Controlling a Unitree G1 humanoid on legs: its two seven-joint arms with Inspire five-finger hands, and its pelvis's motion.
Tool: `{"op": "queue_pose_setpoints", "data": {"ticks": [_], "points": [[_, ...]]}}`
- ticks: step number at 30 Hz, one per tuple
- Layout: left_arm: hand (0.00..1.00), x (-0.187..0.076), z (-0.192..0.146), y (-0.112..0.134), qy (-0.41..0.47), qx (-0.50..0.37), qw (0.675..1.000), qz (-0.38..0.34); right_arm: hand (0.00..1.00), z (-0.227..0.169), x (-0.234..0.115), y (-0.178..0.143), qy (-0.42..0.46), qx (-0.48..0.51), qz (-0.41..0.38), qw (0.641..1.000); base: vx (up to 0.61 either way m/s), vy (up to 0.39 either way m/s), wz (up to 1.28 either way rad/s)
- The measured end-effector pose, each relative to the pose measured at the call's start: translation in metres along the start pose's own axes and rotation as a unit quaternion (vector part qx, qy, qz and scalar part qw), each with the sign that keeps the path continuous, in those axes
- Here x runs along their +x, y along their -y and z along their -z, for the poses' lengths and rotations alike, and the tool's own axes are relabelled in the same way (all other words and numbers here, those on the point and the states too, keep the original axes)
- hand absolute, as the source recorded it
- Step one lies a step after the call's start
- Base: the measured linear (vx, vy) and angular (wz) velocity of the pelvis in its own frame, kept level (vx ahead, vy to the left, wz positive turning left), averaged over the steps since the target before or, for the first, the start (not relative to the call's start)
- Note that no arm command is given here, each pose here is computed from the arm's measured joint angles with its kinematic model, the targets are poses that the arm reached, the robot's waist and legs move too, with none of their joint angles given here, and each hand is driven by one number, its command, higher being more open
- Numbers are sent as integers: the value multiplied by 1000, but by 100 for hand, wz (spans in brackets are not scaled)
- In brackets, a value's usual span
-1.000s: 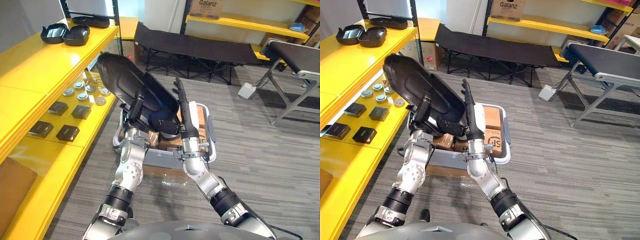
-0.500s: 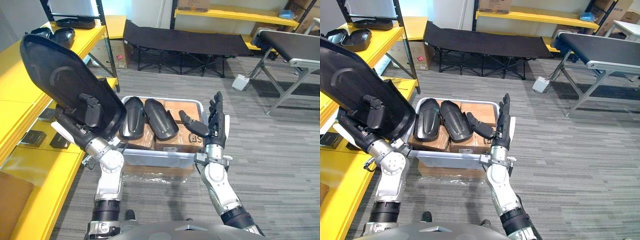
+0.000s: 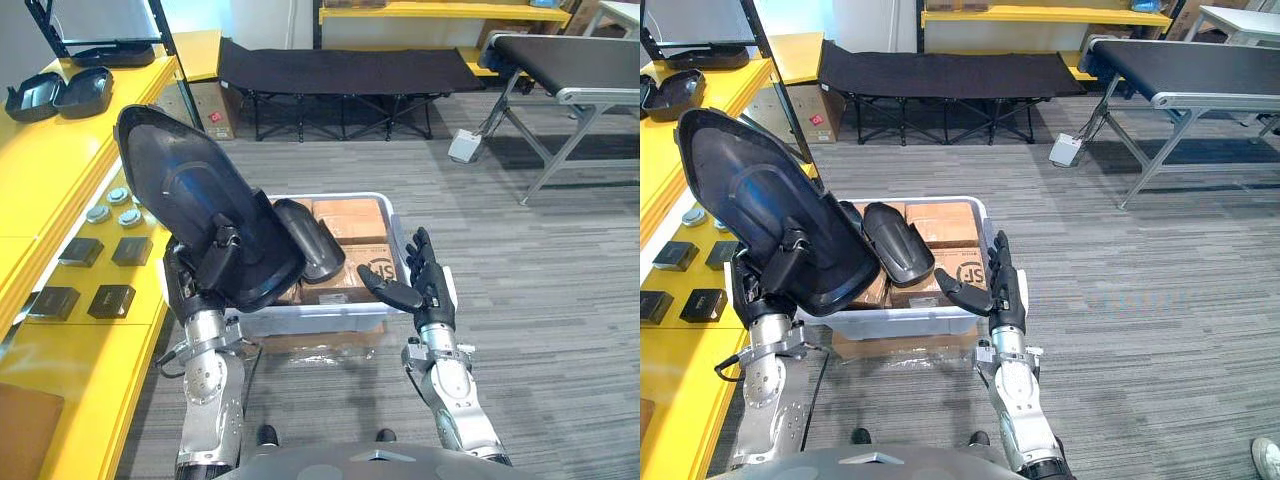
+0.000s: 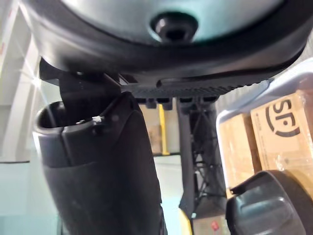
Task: Walk over and take three plastic housings, then place them on the shelf
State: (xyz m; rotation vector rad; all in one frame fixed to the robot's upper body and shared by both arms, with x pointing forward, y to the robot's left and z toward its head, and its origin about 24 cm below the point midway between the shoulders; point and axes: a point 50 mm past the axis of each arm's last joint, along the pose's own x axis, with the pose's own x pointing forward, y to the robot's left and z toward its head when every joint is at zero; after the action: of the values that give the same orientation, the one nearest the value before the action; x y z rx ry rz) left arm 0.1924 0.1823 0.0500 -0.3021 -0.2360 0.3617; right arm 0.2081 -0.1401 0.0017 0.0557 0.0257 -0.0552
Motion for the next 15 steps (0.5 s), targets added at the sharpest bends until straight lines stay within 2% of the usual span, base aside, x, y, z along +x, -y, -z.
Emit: {"op": "queue_pose_setpoints", "data": {"ticks": [3,8,15], "points": [[0,0,-15,-1,29,-4,999,29,100,0,0,-2,-5,23,-29,999,-44,-13,25],[0,-1,-46,-1,94,-5,994,63,100,-2,6,-10,-1,31,-55,998,-15,-27,85],[0,-15,-62,-30,111,-19,993,44,100,-16,28,-33,31,24,-108,993,18,-17,39]]}}
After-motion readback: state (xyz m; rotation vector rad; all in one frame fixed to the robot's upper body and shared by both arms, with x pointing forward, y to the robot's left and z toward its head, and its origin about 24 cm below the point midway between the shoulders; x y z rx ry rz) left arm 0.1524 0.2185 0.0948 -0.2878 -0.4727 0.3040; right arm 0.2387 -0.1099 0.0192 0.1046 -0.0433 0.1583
